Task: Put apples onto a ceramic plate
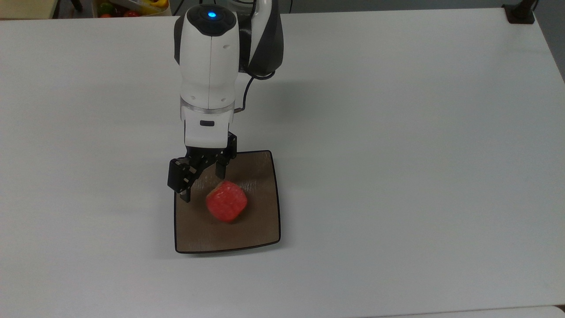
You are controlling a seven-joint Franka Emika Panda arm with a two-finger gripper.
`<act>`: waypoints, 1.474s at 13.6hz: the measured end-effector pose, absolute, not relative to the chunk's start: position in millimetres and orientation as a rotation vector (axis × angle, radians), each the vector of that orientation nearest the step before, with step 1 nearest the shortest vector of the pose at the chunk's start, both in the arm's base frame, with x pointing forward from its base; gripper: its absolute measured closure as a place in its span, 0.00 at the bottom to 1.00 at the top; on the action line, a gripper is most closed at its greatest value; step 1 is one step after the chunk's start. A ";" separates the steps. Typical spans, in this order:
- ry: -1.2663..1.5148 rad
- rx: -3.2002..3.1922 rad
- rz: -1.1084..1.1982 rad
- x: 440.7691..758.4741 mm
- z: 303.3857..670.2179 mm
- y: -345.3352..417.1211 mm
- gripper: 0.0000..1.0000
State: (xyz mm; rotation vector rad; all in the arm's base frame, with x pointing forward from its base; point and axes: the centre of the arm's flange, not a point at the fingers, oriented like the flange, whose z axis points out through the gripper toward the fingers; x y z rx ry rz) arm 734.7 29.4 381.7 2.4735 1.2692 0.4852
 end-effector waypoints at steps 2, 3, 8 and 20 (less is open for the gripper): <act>1.274 2.487 0.458 733.5 383.0 31.5 0.00; 1.261 2.506 0.432 732.1 385.2 30.7 0.00; 1.022 2.693 0.250 704.8 447.2 19.8 0.00; 0.198 3.134 0.088 589.7 594.9 23.1 0.00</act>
